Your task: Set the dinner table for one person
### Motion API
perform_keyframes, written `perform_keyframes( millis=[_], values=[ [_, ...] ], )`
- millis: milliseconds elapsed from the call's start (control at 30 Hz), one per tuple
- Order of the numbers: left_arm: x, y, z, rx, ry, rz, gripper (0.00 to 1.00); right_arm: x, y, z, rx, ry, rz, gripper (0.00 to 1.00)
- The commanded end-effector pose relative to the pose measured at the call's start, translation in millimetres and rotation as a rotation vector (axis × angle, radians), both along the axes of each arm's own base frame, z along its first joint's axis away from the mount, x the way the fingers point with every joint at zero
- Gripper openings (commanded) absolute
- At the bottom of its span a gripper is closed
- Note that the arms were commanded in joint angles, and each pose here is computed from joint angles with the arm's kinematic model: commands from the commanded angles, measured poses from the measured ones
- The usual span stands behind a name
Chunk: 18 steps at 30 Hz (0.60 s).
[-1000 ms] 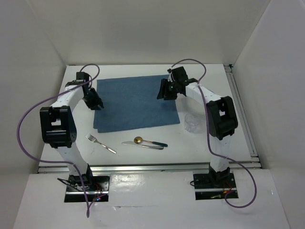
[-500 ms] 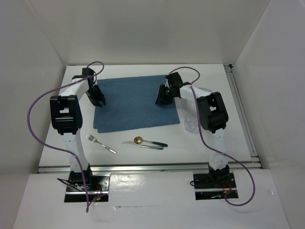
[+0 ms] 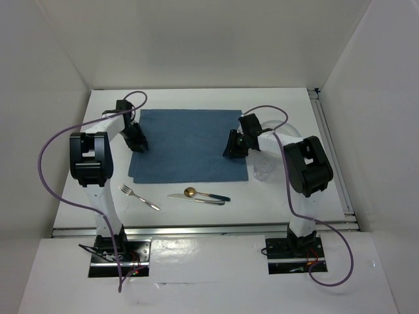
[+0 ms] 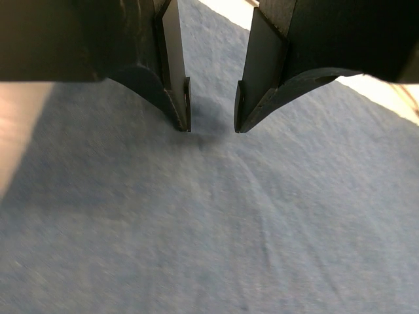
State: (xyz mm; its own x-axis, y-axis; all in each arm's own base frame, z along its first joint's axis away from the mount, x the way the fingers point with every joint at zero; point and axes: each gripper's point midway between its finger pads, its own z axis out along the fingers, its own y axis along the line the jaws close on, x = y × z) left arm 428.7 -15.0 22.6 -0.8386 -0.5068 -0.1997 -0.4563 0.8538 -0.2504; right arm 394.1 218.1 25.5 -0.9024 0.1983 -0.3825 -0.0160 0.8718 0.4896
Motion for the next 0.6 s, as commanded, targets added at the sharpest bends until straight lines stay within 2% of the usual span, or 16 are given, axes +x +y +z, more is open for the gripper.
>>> perform_keyframes(
  millis=[0, 233, 567],
  values=[
    [-23.8, -19.1, -8.8, -0.001, 0.062, -0.065, 0.41, -8.7, -26.1, 0.4, -0.095, 0.003, -0.055, 0.44],
    [-42.2, -26.5, -22.2, -0.019, 0.108, -0.052, 0.41, -13.4, -38.8, -7.2, -0.14, 0.03, -0.084, 0.44],
    [-39.4, -36.8, -17.0, -0.008, 0.09, -0.081, 0.41, -25.9, -60.5, -16.6, -0.239, 0.06, -0.129, 0.44]
  ],
)
